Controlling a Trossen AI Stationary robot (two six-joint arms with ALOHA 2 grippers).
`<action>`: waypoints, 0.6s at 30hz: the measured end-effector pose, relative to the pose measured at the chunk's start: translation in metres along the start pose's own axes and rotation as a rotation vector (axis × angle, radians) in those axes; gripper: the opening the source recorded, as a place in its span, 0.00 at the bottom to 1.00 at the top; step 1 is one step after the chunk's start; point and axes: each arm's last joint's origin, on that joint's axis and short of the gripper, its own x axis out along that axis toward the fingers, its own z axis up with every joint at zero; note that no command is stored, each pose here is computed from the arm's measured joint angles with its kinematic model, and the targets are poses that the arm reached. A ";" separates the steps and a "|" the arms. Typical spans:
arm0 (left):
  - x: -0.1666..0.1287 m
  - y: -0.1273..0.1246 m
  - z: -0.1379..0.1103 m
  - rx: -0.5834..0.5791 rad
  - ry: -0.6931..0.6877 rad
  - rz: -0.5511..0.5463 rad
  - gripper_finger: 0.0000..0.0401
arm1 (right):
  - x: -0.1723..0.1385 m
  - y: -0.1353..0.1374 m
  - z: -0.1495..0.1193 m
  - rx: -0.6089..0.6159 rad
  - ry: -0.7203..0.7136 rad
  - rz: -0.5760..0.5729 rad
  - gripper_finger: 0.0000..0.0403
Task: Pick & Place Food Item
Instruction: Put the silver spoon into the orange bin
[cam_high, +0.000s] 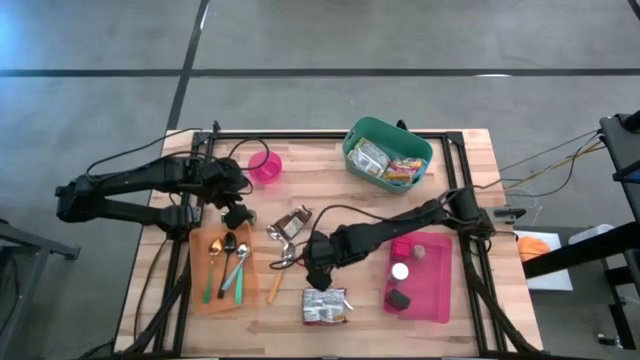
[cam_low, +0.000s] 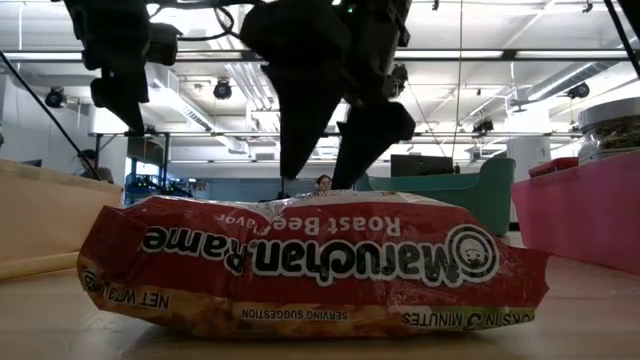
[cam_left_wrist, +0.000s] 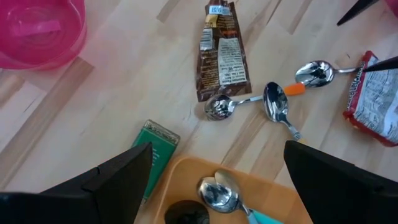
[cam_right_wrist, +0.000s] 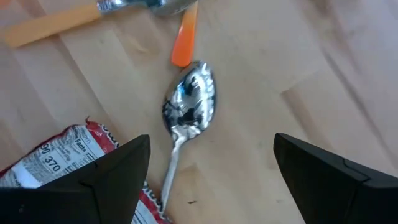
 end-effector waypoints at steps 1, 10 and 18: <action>0.000 0.000 0.000 0.004 0.000 0.000 0.92 | 0.004 0.002 -0.002 -0.003 0.004 -0.002 0.84; 0.000 0.000 -0.001 0.017 0.007 0.002 0.92 | 0.035 0.014 -0.017 0.005 0.030 -0.027 0.84; 0.000 0.001 -0.002 0.014 0.026 0.008 0.92 | 0.050 0.017 -0.022 -0.014 0.037 -0.046 0.81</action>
